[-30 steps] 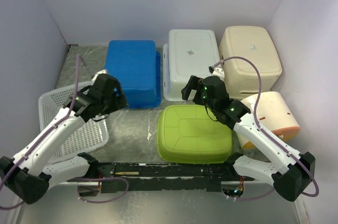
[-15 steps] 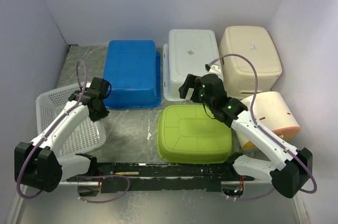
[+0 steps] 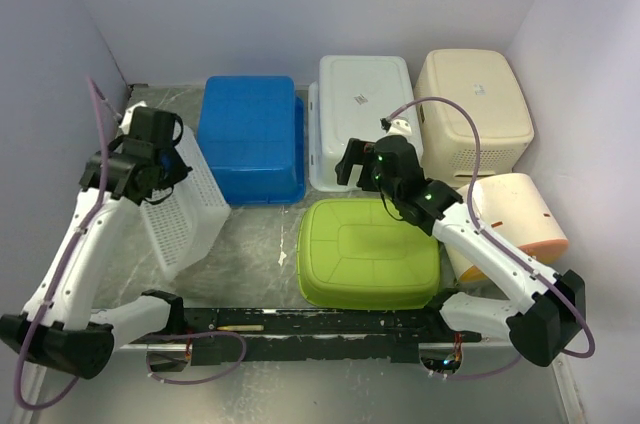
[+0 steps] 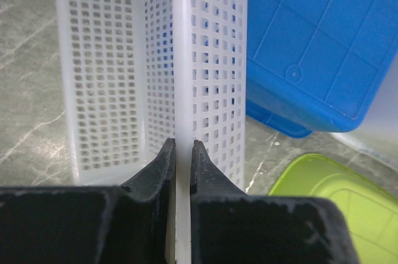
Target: Turn the large container upside down
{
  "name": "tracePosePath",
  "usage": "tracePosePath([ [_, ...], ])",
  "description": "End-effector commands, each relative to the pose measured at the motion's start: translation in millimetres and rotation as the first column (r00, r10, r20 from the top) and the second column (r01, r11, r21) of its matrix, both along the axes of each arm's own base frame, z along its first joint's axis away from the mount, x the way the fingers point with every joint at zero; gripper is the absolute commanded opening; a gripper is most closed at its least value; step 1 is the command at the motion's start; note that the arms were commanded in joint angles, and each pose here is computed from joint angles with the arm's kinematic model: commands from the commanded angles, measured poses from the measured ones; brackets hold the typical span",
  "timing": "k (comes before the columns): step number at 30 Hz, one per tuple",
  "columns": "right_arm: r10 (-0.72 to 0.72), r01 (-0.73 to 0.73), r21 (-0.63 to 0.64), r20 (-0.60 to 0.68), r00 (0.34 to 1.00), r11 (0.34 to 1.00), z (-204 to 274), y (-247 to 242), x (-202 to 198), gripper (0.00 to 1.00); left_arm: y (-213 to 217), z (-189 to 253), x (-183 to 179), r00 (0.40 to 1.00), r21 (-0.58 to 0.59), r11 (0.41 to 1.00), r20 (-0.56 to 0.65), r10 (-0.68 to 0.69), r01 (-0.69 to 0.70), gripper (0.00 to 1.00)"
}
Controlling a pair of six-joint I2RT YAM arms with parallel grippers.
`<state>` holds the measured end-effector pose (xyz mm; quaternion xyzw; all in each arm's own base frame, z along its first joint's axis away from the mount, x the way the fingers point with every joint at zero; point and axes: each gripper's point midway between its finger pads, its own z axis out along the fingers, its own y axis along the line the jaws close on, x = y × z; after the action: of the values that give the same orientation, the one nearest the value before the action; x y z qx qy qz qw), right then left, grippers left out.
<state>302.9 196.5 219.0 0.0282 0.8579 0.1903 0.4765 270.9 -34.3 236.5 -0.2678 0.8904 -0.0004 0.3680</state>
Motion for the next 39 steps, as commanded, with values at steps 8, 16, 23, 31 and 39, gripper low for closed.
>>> tracePosePath([
  [8,0.044,-0.045,0.034,0.043,0.998,0.998,19.2,14.7,10.4,1.0,-4.6,89.7,-26.1,0.974,-0.139,0.99,0.225,0.008,0.024,0.07],
  [16,0.075,-0.076,0.047,0.028,0.997,0.996,16.3,22.6,10.4,1.0,-17.3,91.3,-22.3,0.95,-0.119,0.981,0.291,-0.112,0.152,0.07],
  [23,0.096,-0.097,0.054,0.026,0.995,0.994,15.3,25.3,7.8,1.0,-15.0,93.0,-29.2,0.956,-0.129,0.982,0.278,-0.096,0.136,0.07],
  [31,0.204,-0.208,0.109,0.047,0.978,0.972,14.7,44.6,-0.6,1.0,-13.1,47.4,-51.7,0.985,-0.175,0.981,0.164,-0.055,0.084,0.07],
  [39,0.29,-0.296,0.138,0.06,0.955,0.945,20.4,62.0,-2.8,1.0,12.0,44.2,-62.3,0.995,-0.091,0.995,0.081,0.053,-0.045,0.07],
])
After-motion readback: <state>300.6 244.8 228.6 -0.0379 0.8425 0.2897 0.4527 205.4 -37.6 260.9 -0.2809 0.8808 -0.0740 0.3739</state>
